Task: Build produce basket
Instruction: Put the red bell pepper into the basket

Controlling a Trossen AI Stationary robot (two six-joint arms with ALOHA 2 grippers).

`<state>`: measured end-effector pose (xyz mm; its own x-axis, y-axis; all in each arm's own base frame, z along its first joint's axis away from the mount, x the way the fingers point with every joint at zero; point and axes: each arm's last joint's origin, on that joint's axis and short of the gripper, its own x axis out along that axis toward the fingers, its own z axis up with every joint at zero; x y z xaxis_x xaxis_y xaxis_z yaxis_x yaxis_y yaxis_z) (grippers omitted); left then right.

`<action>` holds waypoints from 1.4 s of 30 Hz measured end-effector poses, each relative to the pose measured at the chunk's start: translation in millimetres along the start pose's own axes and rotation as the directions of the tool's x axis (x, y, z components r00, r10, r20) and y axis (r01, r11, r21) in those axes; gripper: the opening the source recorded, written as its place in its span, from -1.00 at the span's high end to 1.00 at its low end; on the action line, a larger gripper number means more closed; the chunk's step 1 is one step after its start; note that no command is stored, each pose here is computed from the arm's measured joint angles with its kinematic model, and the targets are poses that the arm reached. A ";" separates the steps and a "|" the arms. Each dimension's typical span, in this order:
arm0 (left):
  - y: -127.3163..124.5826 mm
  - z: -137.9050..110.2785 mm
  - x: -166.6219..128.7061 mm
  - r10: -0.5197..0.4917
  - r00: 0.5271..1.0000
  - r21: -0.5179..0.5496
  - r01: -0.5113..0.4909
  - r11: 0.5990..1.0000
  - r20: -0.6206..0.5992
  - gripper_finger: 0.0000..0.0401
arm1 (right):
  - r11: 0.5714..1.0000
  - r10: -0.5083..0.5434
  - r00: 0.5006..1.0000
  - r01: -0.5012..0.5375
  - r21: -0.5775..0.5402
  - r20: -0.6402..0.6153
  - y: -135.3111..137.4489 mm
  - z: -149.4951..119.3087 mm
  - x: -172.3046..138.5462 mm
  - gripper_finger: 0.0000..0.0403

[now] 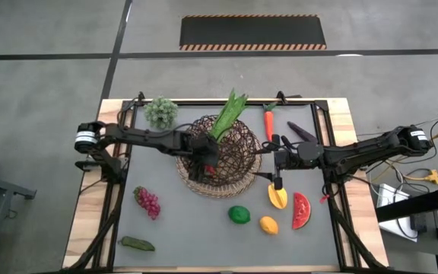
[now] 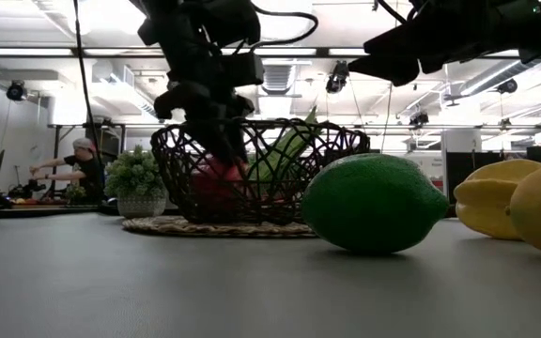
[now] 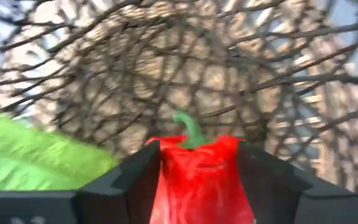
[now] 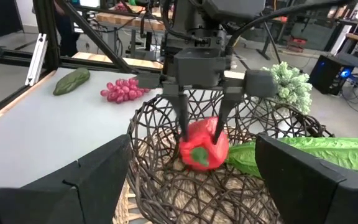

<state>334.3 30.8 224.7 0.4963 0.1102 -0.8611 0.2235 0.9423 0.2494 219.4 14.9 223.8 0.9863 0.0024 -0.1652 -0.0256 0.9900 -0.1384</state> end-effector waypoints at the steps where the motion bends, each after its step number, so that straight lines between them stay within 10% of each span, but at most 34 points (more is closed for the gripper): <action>1: 1.2 1.4 -2.2 0.017 1.000 -0.002 -0.017 1.000 0.003 0.11 | 1.000 0.000 1.000 0.000 0.002 0.000 0.0 0.0 0.0 -0.62; 7: 5.9 5.2 -18.7 0.079 0.997 -0.053 -0.079 0.995 0.000 0.12 | 1.000 0.000 1.000 0.000 0.009 -0.003 0.0 -0.3 0.1 -0.62; 19: 1.0 -7.3 -27.8 0.038 0.996 -0.045 -0.041 0.998 -0.077 -0.47 | 1.000 -0.001 1.000 0.002 0.016 -0.022 0.6 -4.1 2.4 -0.62; 42: 22.3 -22.9 -13.4 -0.057 0.997 -0.102 0.051 0.993 -0.058 -0.45 | 0.999 -0.002 1.000 0.002 0.041 -0.021 0.6 -4.1 2.4 -0.62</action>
<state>313.4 57.6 231.7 0.4337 0.0743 -0.8980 0.1614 0.9741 0.1585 221.1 14.9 219.4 0.9827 -0.0021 -0.1850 -0.0164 0.9950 -0.0985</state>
